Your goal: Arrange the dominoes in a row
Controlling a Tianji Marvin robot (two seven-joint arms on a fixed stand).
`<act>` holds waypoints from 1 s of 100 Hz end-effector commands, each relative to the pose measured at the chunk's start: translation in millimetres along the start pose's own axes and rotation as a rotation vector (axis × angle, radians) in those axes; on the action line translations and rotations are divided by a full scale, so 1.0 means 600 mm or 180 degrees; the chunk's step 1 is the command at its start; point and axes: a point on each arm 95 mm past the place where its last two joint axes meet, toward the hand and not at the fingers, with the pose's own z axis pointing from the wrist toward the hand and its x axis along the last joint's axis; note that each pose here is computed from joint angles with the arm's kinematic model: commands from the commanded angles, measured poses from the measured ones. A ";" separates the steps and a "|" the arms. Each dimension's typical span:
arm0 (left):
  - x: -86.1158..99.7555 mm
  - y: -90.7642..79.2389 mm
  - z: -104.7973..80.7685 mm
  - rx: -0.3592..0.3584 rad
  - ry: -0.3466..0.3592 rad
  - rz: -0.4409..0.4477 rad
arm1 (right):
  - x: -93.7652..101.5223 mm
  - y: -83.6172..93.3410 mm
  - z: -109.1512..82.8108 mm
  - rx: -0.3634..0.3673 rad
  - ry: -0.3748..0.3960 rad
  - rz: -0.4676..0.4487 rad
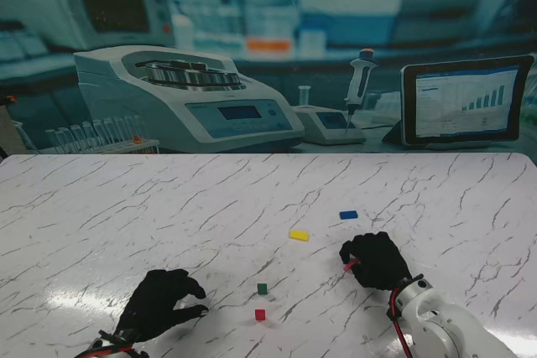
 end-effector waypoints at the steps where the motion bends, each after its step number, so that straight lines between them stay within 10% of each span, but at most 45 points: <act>1: 0.006 0.006 -0.004 -0.0046 0.0062 -0.0058 | 0.007 -0.021 -0.010 0.0116 0.0016 0.0050; 100: 0.005 0.009 -0.004 -0.0054 0.0051 -0.0069 | 0.025 0.000 -0.004 -0.0124 0.0030 0.0027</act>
